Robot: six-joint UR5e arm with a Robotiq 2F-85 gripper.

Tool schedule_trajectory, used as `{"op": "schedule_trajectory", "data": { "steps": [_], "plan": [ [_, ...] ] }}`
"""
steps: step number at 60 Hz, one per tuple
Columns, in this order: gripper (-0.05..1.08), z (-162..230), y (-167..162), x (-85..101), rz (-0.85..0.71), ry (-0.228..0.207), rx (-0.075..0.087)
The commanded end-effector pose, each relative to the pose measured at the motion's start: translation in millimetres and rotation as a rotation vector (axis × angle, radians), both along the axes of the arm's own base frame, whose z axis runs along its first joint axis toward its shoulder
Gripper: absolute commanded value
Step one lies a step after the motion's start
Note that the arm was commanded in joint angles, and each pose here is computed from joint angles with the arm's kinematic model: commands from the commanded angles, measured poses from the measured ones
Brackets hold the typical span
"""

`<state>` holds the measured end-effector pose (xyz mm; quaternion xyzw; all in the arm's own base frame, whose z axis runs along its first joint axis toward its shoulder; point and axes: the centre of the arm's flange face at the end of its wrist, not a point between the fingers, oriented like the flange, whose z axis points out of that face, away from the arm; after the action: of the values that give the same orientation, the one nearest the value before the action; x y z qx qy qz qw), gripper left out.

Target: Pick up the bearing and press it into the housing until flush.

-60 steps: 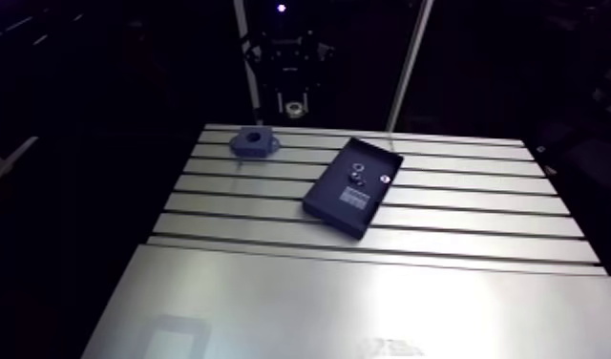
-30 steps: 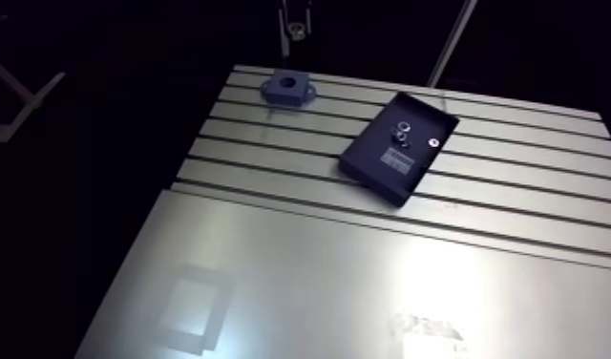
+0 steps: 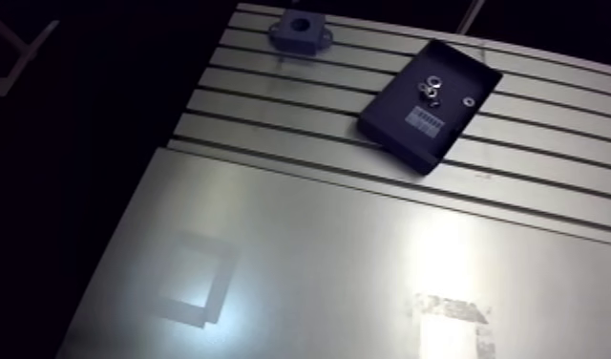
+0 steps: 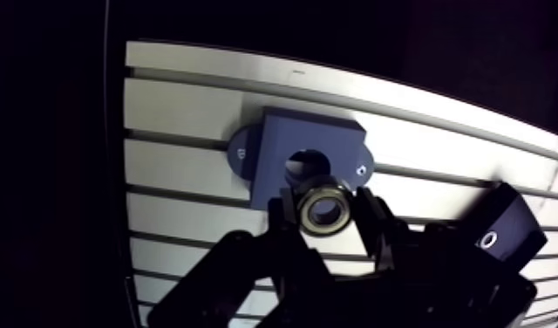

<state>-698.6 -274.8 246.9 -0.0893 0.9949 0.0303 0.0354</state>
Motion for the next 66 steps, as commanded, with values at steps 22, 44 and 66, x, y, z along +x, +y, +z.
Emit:
{"op": "schedule_trajectory", "data": {
  "steps": [22, 44, 66],
  "plan": [
    [0.67, -35, -4, 2.7, 0.002, -0.039, 0.009],
    [0.67, -44, -4, 1.3, 0.002, -0.042, 0.010],
    [0.67, -49, -4, 3.5, 0.004, -0.051, 0.012]
  ]
}}
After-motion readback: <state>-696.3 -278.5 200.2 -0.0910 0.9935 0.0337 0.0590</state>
